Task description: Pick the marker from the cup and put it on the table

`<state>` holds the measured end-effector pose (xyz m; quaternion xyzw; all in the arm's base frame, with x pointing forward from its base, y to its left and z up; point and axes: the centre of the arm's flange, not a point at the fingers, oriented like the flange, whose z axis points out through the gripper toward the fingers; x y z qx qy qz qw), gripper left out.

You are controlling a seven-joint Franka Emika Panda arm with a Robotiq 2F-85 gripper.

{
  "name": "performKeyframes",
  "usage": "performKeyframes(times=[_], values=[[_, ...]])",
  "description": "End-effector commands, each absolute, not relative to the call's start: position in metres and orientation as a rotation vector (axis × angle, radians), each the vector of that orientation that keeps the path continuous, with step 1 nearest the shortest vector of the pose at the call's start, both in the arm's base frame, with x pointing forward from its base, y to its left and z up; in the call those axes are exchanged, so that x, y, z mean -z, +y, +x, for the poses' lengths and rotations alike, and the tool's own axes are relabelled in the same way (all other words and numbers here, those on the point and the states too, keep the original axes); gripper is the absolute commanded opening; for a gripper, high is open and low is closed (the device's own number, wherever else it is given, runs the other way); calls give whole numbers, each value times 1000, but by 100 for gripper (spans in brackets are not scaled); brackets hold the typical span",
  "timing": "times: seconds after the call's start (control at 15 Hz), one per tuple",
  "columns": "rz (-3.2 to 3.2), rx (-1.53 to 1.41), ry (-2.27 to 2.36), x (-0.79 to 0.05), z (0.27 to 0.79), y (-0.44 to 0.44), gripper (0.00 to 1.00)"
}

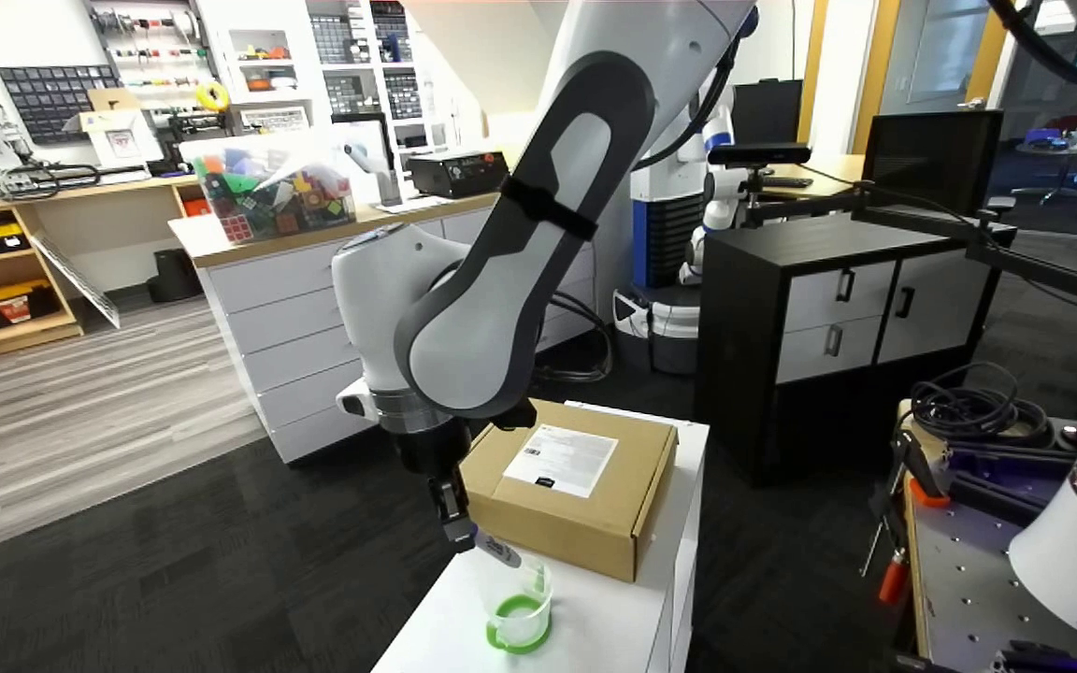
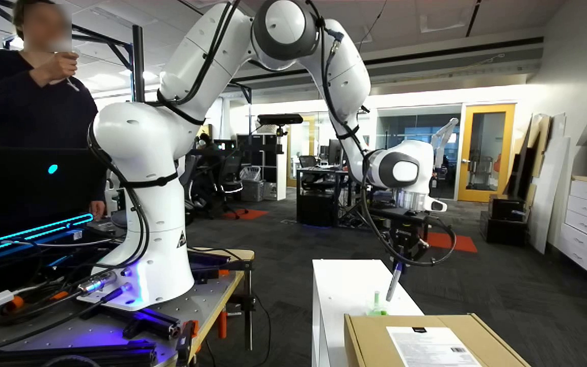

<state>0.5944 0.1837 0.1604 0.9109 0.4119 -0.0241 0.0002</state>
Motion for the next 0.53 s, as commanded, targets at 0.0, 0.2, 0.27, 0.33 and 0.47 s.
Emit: performKeyframes(times=[0.0,0.2,0.27,0.33,0.47], values=[[2869,108,1220,-194,593,198,7],[2888,135,1178,-206,597,217,7],[2895,147,1162,-207,599,225,7],[2902,164,1149,-209,600,232,7],[2919,205,1128,-207,599,248,7]])
